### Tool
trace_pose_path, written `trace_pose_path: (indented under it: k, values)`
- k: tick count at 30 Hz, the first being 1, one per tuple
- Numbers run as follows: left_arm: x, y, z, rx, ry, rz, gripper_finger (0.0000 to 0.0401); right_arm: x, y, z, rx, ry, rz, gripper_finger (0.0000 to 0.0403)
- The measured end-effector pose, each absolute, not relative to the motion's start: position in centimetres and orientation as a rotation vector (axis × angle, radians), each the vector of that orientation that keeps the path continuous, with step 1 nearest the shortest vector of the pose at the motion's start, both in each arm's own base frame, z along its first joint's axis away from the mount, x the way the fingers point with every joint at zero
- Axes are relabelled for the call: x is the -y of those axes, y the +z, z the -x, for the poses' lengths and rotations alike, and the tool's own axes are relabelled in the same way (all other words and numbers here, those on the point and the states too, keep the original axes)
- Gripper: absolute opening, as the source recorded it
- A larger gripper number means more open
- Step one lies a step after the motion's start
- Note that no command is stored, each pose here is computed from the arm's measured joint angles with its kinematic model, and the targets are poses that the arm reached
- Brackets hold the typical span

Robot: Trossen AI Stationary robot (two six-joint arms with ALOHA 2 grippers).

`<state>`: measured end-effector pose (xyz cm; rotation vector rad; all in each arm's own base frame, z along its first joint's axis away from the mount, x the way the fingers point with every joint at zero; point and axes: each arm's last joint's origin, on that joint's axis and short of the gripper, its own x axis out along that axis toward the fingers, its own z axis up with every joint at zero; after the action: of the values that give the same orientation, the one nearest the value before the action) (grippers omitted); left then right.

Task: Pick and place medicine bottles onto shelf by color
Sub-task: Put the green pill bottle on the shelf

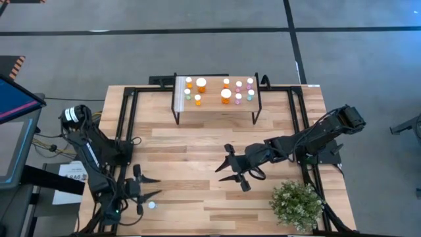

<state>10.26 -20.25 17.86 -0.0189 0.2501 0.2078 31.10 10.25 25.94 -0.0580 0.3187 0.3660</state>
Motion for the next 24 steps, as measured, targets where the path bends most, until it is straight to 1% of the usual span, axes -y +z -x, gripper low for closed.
trace_pose_path:
  k: [5,8,15,19,24]
  values:
    - [19.4,17.2,-9.9,-0.314,0.196,0.116,0.0164,-10.2,25.9,-31.1,-0.324,0.367,0.069,0.0192]
    - [19.3,16.9,-9.8,-0.309,0.204,0.156,0.0164,-10.2,25.9,-31.1,-0.327,0.368,0.071,0.0190]
    - [17.2,17.8,-11.2,-0.326,0.303,0.200,0.0164,-10.0,26.0,-31.2,-0.308,0.367,0.113,0.0192]
    - [15.7,19.0,-12.4,-0.370,0.333,0.168,0.0164,-9.3,26.0,-31.4,-0.307,0.346,0.115,0.0193]
    - [14.3,20.6,-13.3,-0.389,0.312,0.093,0.0164,-8.7,25.9,-31.6,-0.309,0.328,0.114,0.0190]
